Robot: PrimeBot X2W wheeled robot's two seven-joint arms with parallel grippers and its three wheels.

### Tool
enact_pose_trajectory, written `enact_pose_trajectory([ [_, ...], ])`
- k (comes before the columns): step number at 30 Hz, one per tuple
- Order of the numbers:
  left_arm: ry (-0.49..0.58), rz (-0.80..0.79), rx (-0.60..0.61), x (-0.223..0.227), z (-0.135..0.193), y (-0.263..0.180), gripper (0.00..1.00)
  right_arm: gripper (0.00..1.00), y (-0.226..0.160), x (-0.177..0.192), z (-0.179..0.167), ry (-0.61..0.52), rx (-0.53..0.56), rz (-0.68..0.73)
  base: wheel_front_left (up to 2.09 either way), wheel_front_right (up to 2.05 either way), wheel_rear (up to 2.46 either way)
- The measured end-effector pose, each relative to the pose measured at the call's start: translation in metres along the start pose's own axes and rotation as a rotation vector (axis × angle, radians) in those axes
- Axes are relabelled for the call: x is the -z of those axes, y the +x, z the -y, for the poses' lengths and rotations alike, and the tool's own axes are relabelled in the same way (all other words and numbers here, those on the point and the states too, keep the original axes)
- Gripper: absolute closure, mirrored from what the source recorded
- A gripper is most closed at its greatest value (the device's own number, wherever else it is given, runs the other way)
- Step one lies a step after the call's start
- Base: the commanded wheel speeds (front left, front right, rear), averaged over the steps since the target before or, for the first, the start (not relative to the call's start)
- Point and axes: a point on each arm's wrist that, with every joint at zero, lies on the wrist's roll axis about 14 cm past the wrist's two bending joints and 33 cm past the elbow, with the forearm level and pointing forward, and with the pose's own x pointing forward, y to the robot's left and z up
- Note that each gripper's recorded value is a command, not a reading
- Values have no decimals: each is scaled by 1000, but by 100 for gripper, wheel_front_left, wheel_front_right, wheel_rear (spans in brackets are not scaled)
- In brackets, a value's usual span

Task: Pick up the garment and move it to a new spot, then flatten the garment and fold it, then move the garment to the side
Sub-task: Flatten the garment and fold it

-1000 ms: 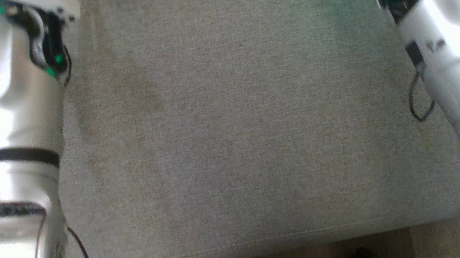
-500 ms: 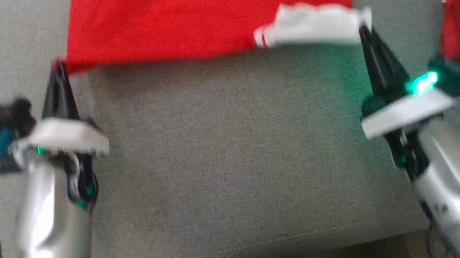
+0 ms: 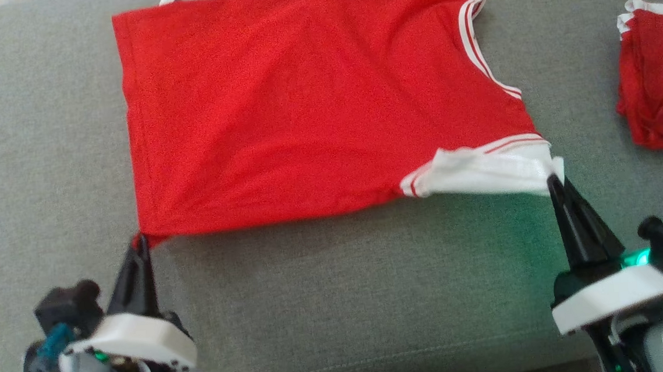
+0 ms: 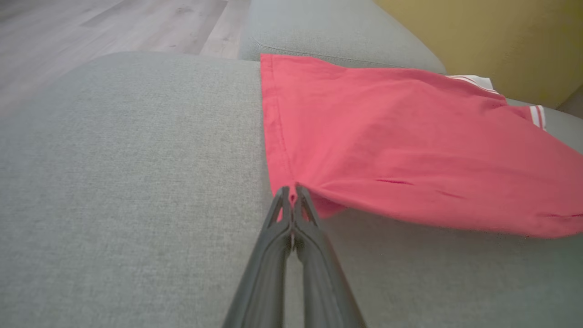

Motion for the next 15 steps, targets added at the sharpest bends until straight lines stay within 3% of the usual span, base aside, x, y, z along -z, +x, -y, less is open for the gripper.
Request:
enact_pose_trajectory([
  [10,25,-86,31,3,3,-15,100,100,-12,2,-1,10,13,-54,0,0,0],
  [15,41,-150,73,9,3,7,100,100,9,5,10,12,16,-70,0,0,0],
])
